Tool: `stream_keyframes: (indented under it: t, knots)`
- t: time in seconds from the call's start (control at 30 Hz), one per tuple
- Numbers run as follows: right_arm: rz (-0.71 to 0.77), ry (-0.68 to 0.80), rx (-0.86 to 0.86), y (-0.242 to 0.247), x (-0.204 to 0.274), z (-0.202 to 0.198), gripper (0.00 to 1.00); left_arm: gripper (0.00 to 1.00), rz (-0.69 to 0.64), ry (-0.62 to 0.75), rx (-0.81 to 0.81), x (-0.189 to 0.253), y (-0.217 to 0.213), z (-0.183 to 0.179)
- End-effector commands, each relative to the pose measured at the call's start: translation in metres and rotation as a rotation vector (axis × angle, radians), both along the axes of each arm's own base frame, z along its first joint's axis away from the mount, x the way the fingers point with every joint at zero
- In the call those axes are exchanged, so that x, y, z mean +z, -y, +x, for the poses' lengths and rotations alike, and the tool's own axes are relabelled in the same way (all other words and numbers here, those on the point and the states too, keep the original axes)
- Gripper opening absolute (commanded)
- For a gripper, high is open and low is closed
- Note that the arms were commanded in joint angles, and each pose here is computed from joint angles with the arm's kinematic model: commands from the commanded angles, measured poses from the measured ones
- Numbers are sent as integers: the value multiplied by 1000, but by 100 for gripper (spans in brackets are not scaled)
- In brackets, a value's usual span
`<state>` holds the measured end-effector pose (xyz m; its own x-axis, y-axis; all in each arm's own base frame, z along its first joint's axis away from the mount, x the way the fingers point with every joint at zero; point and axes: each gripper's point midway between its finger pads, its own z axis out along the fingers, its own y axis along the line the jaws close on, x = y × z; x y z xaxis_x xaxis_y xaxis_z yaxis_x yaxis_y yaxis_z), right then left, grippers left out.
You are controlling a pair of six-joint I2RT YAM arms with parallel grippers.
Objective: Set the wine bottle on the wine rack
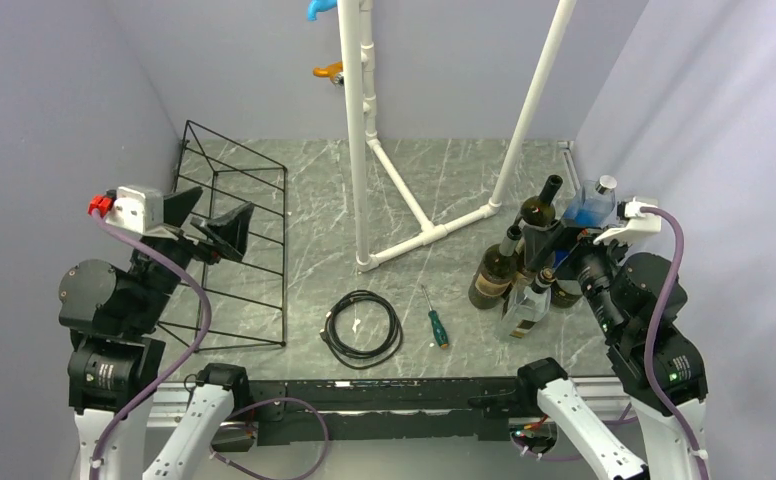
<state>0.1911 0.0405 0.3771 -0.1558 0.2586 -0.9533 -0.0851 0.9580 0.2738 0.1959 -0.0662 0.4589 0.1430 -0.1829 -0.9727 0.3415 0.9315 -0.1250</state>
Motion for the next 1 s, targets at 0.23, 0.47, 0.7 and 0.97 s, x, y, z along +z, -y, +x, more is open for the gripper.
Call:
stream_keyframes:
  t: [0.23,0.47,0.7,0.97]
  knots:
    - [142,-46,-107,13,-19,-12,100,99,31,-19,-218,-23,40,1]
    - [146,-211,-108,9,-59,-22,100,99,-4,-103,-257,-47,48,7]
    - [102,-268,-27,-1,-83,-30,100,99,22,-219,-415,-75,74,8]
    - [36,-334,-119,15,-99,-27,95,99,0,-294,-616,-92,103,2]
